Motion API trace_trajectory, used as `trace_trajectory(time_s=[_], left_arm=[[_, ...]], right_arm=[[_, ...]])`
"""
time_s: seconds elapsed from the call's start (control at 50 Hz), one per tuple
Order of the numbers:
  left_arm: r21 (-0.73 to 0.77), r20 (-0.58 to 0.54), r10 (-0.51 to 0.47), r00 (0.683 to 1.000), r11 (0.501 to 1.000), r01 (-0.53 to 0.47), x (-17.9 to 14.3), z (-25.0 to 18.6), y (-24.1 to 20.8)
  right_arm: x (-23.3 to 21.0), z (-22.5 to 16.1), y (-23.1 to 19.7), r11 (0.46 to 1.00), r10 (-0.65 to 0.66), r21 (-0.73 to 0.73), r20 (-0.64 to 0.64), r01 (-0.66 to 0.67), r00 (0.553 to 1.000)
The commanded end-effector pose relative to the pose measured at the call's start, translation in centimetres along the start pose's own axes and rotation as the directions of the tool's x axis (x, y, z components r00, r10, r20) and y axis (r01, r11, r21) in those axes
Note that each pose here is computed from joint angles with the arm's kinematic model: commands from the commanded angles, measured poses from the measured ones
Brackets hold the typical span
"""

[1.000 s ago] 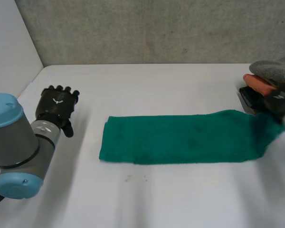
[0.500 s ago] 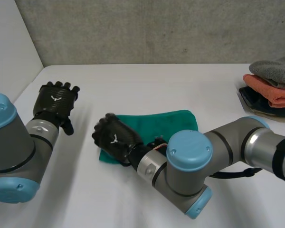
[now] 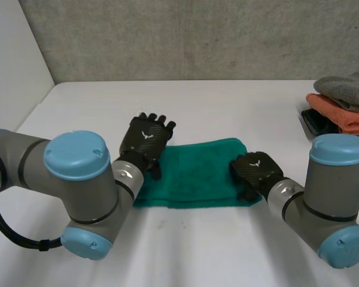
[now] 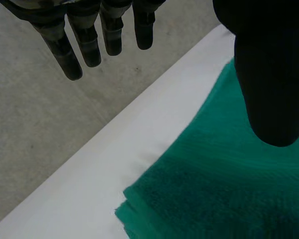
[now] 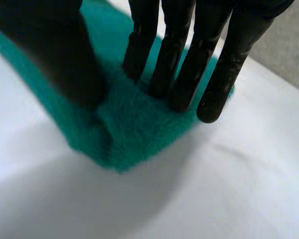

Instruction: Fold the laundry.

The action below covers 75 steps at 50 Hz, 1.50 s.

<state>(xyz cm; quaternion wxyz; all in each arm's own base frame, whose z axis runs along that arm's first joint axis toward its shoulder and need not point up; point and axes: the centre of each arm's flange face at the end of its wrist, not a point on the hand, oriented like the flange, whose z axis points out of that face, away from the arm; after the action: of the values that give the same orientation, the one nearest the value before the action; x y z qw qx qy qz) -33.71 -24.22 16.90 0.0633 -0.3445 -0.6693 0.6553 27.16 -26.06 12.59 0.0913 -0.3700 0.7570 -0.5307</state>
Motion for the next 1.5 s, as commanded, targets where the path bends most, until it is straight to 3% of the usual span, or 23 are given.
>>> trace_trajectory(time_s=[0.02,0.12,0.2,0.3,0.38,0.42,0.48,0.5,0.56,0.58,0.64,0.66,0.74,0.82,0.96,1.14,1.22,1.38,1.5], left_arm=[[-0.011,0.012,-0.001,1.000,1.000,0.001,-0.6,-0.8,-0.2],[-0.017,0.067,-0.008,0.998,1.000,0.009,-2.8,-1.4,-0.3],[-0.017,0.109,-0.014,0.994,1.000,0.016,-4.5,-1.8,-0.6],[-0.050,0.188,-0.018,0.982,0.998,0.028,-6.4,-2.1,0.1],[-0.075,0.239,-0.019,0.971,0.996,0.038,-7.1,-2.2,0.6],[-0.079,0.246,-0.024,0.969,0.996,0.045,-7.2,-2.2,0.7],[-0.074,0.249,-0.040,0.968,0.995,0.060,-7.2,-2.2,0.6],[-0.071,0.248,-0.045,0.968,0.995,0.064,-7.2,-2.2,0.6],[-0.048,0.254,-0.075,0.964,0.995,0.090,-7.4,-2.0,0.2],[-0.042,0.255,-0.083,0.963,0.994,0.097,-7.4,-1.9,0.1],[-0.005,0.256,-0.132,0.958,0.990,0.138,-7.5,-1.6,-0.6],[0.005,0.256,-0.145,0.956,0.989,0.149,-7.6,-1.5,-0.8],[0.055,0.230,-0.224,0.947,0.975,0.217,-7.1,-1.1,-2.1],[0.069,0.136,-0.280,0.950,0.960,0.273,-4.9,-1.1,-3.2],[-0.033,0.046,-0.280,0.959,0.959,0.281,-1.5,-0.1,-1.4],[-0.292,0.111,-0.195,0.974,0.931,0.220,-0.6,-0.6,3.1],[-0.336,0.096,-0.140,0.985,0.927,0.164,-0.4,-1.0,3.9],[-0.285,0.054,-0.130,0.990,0.948,0.140,-0.4,-0.8,2.3],[-0.067,-0.015,-0.172,0.985,0.983,0.171,-2.6,-1.3,-4.8]], right_arm=[[2.4,1.5,-0.3,0.981,-0.196,-0.013,-0.110,0.196,0.974],[2.9,1.8,-4.3,0.932,-0.336,0.049,-0.250,0.358,0.908],[-5.7,1.1,-8.5,0.818,-0.483,0.270,-0.154,0.507,0.862],[-14.0,0.2,-7.6,0.683,-0.624,0.485,0.001,0.546,0.781],[-17.5,-0.5,-6.1,0.626,-0.684,0.584,0.092,0.517,0.724],[-17.8,-0.2,-5.5,0.633,-0.684,0.577,0.107,0.516,0.721],[-16.8,0.1,-5.9,0.671,-0.646,0.523,0.066,0.525,0.761],[-16.0,-0.1,-6.6,0.710,-0.598,0.486,0.032,0.510,0.801],[-14.7,-0.7,-7.6,0.776,-0.499,0.453,0.013,0.439,0.867],[-13.3,-0.9,-8.3,0.828,-0.397,0.436,0.009,0.353,0.918],[-10.4,-1.1,-9.3,0.888,-0.216,0.422,0.025,0.185,0.976],[-8.5,-1.6,-10.3,0.903,-0.087,0.426,0.037,0.063,0.996],[-5.7,-2.9,-12.0,0.901,0.128,0.403,0.106,-0.160,0.986],[-4.0,-1.9,-11.6,0.920,0.196,0.315,0.142,-0.232,0.970],[-3.2,1.7,-9.5,0.955,0.237,0.151,0.137,-0.256,0.962],[-4.0,5.2,-6.4,0.966,0.258,-0.013,0.188,-0.260,0.948],[-5.0,6.1,-4.8,0.979,0.202,-0.055,0.199,-0.195,0.959],[-4.1,4.5,-7.6,0.996,0.072,0.040,0.145,-0.079,0.987],[-3.4,1.2,-10.5,0.971,0.025,0.233,0.076,-0.042,0.997]])
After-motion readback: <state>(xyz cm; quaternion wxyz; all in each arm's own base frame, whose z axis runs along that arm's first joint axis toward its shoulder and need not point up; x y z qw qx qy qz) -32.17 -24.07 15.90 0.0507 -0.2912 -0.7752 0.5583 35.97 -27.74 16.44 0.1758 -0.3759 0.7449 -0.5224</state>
